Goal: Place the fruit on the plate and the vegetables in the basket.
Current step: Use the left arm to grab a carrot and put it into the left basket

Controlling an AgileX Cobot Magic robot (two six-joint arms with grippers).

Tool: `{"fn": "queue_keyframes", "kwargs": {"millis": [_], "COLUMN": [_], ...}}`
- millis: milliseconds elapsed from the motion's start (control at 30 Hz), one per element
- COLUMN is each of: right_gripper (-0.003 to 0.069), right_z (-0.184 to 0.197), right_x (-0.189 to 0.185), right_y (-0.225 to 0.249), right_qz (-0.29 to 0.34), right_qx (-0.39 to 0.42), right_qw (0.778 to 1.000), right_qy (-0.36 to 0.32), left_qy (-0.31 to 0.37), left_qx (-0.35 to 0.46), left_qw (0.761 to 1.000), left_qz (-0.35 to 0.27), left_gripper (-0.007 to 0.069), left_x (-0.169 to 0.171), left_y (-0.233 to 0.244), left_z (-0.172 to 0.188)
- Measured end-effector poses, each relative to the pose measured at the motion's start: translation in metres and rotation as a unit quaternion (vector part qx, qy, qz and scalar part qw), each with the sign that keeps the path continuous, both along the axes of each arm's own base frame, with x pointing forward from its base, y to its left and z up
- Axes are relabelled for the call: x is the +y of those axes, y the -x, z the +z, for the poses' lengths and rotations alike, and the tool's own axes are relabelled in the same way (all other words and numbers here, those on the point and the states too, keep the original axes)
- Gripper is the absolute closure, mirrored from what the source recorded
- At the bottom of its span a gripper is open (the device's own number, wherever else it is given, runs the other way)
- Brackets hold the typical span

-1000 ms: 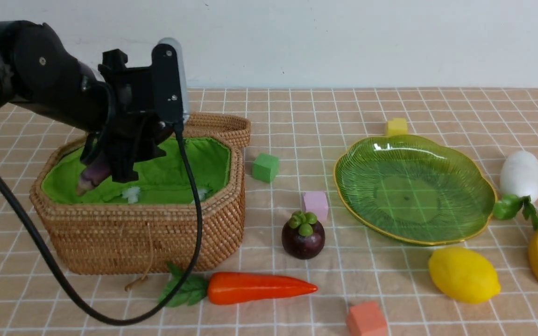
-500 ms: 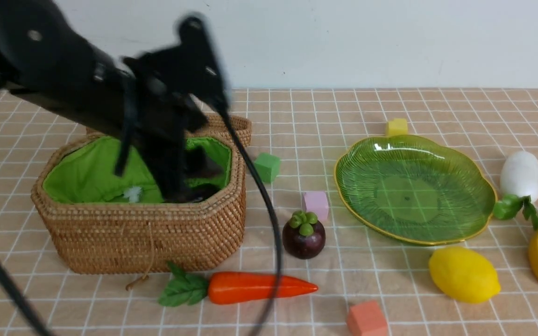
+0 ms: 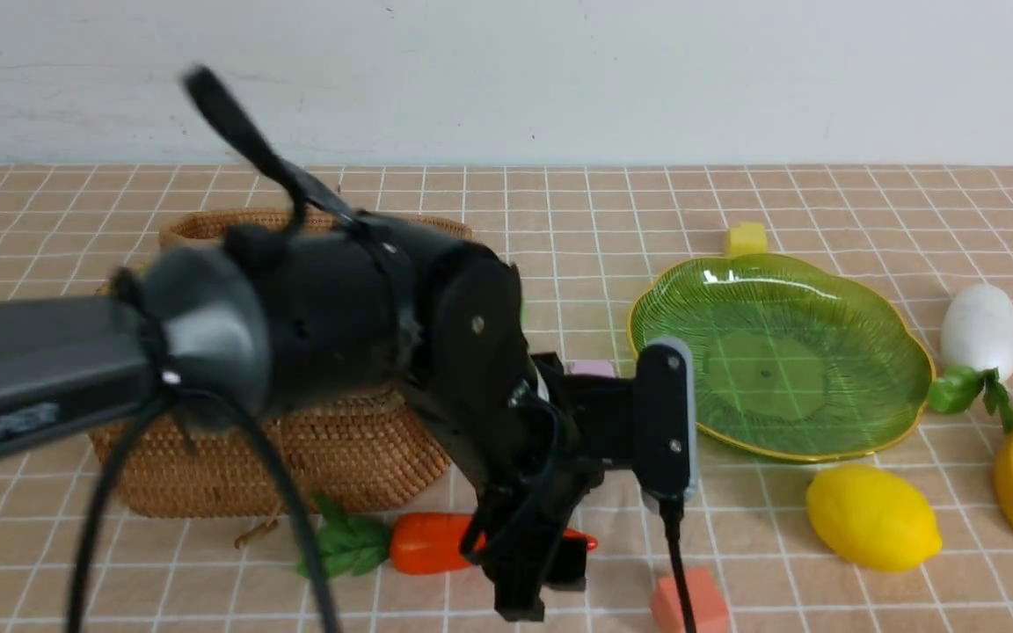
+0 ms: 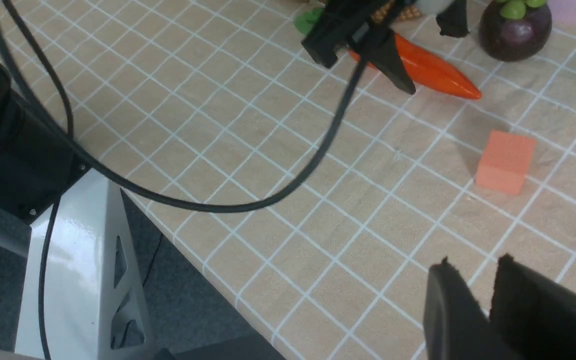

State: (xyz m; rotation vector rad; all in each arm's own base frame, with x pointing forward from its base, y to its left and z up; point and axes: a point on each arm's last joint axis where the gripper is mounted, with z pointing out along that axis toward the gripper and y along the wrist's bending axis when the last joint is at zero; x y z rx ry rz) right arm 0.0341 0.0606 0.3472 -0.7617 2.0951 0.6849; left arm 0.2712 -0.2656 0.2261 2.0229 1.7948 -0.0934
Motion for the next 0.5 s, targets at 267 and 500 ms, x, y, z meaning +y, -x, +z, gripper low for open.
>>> {"fn": "queue_keyframes", "kwargs": {"millis": [267, 500], "right_gripper": [0.0501, 0.0501], "right_z": [0.0, -0.001], "right_x": [0.0, 0.0], "right_y": [0.0, 0.001], "right_qz": [0.001, 0.005], "right_qx": [0.001, 0.006], "right_qw": [1.0, 1.0], "right_qy": [0.001, 0.003], "left_qy": [-0.071, -0.086], "left_qx": [-0.009, -0.018], "left_qw": [0.997, 0.995], "left_qz": [0.019, 0.041], "left_gripper": [0.0092, 0.0239], "left_x": [-0.002, 0.0], "left_y": [-0.019, -0.024], "left_z": [-0.053, -0.06]}}
